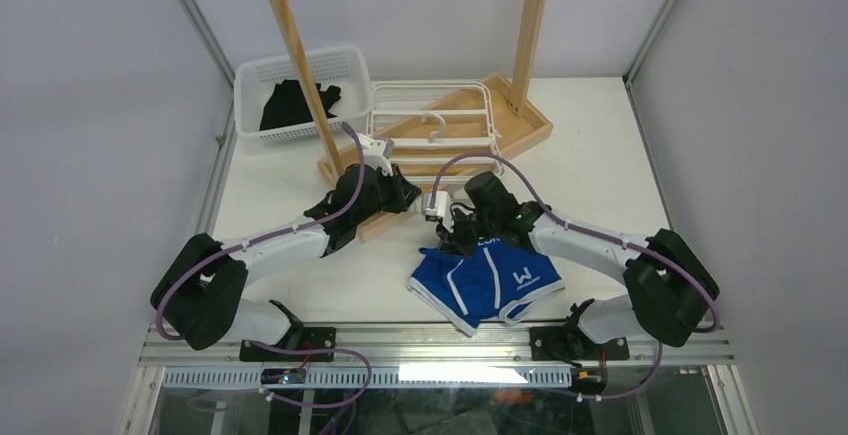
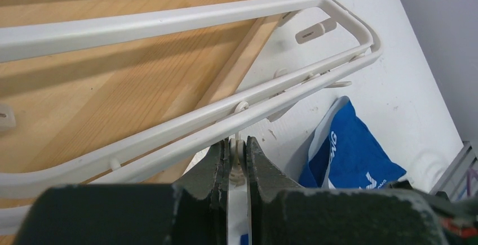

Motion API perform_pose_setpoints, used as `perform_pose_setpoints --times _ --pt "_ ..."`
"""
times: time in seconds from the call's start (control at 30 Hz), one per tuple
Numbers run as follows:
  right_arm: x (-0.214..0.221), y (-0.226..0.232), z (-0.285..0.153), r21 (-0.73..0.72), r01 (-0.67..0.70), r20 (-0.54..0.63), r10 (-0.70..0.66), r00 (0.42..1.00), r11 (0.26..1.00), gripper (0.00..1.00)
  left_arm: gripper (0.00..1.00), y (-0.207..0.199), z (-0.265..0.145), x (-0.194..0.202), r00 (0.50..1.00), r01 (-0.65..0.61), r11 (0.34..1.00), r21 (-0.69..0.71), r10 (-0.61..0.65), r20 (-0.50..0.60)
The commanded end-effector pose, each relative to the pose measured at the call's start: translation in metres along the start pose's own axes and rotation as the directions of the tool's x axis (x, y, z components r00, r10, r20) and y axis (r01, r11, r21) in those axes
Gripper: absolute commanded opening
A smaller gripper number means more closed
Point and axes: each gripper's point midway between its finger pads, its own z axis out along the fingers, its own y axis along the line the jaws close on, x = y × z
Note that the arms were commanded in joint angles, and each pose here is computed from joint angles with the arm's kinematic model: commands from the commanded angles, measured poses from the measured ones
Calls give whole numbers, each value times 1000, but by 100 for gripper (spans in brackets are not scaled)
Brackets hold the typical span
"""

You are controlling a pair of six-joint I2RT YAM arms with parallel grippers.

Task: Clip the underwear to the hanger
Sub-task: Clamp the underwear onto the hanger.

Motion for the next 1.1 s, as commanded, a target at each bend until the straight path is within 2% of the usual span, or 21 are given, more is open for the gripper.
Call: perform_pose_setpoints --times 0.0,0.23,0.43,0.7,1.07 --pt "-40 -5 -9 -57 -15 189 26 982 998 0 0 -31 -14 -29 996 -6 989 147 -8 94" --pt "-52 -12 -6 -115 -18 270 49 962 993 0 0 -50 -23 -27 995 -53 964 260 30 92" --pt "-59 -29 -4 -63 -27 310 45 950 998 0 0 -62 -27 -23 995 -74 941 331 50 81" --pt "-62 -50 -7 33 -59 324 45 945 998 0 0 -62 -29 -16 996 -74 935 348 54 65" --pt "-59 -61 -11 47 -115 340 93 936 992 0 0 -65 -31 -13 996 -76 926 370 57 62"
